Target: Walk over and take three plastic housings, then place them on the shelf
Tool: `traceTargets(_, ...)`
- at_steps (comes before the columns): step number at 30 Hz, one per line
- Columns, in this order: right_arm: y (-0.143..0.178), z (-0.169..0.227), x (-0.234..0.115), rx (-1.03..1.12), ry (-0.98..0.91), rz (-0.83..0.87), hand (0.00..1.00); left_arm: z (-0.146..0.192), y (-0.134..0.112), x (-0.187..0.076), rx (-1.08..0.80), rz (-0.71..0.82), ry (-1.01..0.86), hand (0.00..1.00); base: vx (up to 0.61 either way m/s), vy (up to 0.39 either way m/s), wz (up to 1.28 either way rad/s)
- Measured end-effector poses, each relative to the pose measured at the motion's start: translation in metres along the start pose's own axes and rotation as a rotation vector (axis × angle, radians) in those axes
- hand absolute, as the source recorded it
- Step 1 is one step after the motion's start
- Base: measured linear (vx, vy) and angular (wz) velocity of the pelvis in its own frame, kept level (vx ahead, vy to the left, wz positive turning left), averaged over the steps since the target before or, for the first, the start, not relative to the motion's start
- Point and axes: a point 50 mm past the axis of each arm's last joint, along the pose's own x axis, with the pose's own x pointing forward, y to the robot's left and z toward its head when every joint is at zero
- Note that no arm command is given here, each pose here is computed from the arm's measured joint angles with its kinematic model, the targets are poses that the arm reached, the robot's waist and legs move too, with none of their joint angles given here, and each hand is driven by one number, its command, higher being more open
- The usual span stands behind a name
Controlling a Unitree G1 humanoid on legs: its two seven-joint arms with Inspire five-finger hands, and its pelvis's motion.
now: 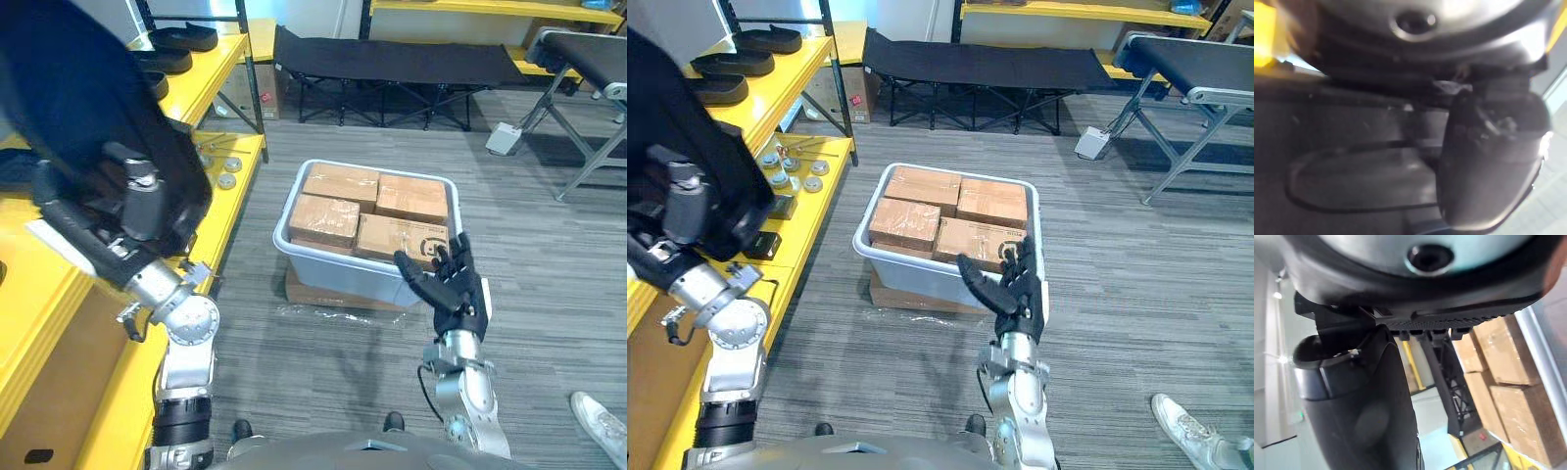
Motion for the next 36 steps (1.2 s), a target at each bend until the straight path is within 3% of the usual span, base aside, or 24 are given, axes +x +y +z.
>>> traceTargets(8,0.008,0.003,0.013,-0.008,-0.023,0.099,1.0,-0.021,0.013,-0.034,-0.083,-0.201,0.278,0.0,0.02,0.002,0.12)
traceTargets(15,0.048,0.003,0.038,-0.146,-0.011,0.37,1.0,0.012,0.03,-0.028,-0.079,-0.373,0.162,0.0,-0.01,0.014,0.79)
traceTargets(19,0.065,0.013,0.049,-0.152,-0.057,0.436,1.0,0.036,0.053,-0.016,-0.21,-0.354,0.079,0.0,0.02,0.003,0.62)
traceTargets(25,0.097,0.018,0.053,-0.103,-0.092,0.524,1.0,0.039,0.066,-0.021,-0.3,-0.384,0.113,0.0,0.03,-0.015,0.18)
traceTargets(36,0.088,0.012,0.049,-0.14,-0.044,0.524,1.0,0.041,0.043,-0.035,-0.42,-0.604,0.14,0.0,-0.02,0.006,0.36)
